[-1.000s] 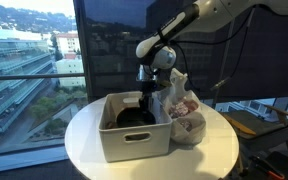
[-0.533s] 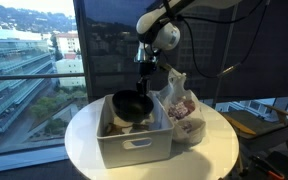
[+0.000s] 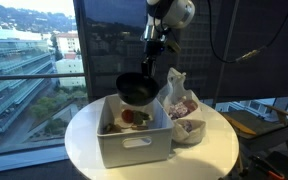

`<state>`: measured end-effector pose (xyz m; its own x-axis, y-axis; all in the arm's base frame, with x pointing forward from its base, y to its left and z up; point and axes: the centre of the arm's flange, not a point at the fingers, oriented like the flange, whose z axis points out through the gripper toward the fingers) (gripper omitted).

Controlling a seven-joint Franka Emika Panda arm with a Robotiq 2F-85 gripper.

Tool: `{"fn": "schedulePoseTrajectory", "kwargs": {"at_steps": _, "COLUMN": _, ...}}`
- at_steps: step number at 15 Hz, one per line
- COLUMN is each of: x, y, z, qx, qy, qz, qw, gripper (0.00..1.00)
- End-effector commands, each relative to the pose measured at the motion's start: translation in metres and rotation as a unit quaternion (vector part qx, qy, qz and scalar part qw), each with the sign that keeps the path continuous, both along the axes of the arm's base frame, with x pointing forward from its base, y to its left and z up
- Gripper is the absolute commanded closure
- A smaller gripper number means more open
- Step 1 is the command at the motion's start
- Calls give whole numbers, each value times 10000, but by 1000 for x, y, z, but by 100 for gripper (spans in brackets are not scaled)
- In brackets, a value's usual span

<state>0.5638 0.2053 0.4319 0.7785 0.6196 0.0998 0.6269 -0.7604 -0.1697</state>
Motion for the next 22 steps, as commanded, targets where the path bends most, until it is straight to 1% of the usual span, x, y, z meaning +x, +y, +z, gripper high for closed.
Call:
{"fn": "schedulePoseTrajectory", "kwargs": {"at_steps": 1, "x": -41, "y": -30, "z": 32, "qx": 103, "qy": -317, "qz": -437, "qw": 9985, "gripper": 89}}
{"fn": "schedulePoseTrajectory", "kwargs": {"at_steps": 4, "x": -57, "y": -64, "z": 47, "qx": 253, "qy": -452, "qz": -811, "qw": 9954, "gripper": 89}}
{"fn": "schedulePoseTrajectory", "kwargs": {"at_steps": 6, "x": -72, "y": -91, "z": 53, "qx": 365, "qy": -536, "qz": -1107, "qw": 9917, "gripper": 90}}
{"fn": "schedulePoseTrajectory", "kwargs": {"at_steps": 8, "x": -76, "y": -125, "z": 54, "qx": 464, "qy": -567, "qz": -1431, "qw": 9870, "gripper": 90}}
{"fn": "schedulePoseTrajectory", "kwargs": {"at_steps": 11, "x": -77, "y": -175, "z": 42, "qx": 678, "qy": -387, "qz": -1840, "qw": 9798, "gripper": 89}}
{"fn": "schedulePoseTrajectory", "kwargs": {"at_steps": 13, "x": -72, "y": -203, "z": 26, "qx": 829, "qy": -159, "qz": -2053, "qw": 9751, "gripper": 89}}
{"fn": "schedulePoseTrajectory", "kwargs": {"at_steps": 15, "x": -69, "y": -224, "z": 8, "qx": 903, "qy": -18, "qz": -2239, "qw": 9704, "gripper": 89}}
{"fn": "schedulePoseTrajectory", "kwargs": {"at_steps": 17, "x": -65, "y": -237, "z": -7, "qx": 1015, "qy": 160, "qz": -2320, "qw": 9673, "gripper": 89}}
{"fn": "schedulePoseTrajectory", "kwargs": {"at_steps": 18, "x": -63, "y": -240, "z": -13, "qx": 1065, "qy": 211, "qz": -2341, "qw": 9661, "gripper": 82}}
{"fn": "schedulePoseTrajectory", "kwargs": {"at_steps": 19, "x": -62, "y": -238, "z": -19, "qx": 1090, "qy": 287, "qz": -2296, "qw": 9667, "gripper": 63}}
{"fn": "schedulePoseTrajectory", "kwargs": {"at_steps": 21, "x": -62, "y": -230, "z": -27, "qx": 1108, "qy": 402, "qz": -2151, "qw": 9695, "gripper": 50}}
{"fn": "schedulePoseTrajectory", "kwargs": {"at_steps": 22, "x": -64, "y": -220, "z": -29, "qx": 1117, "qy": 477, "qz": -2025, "qw": 9717, "gripper": 41}}
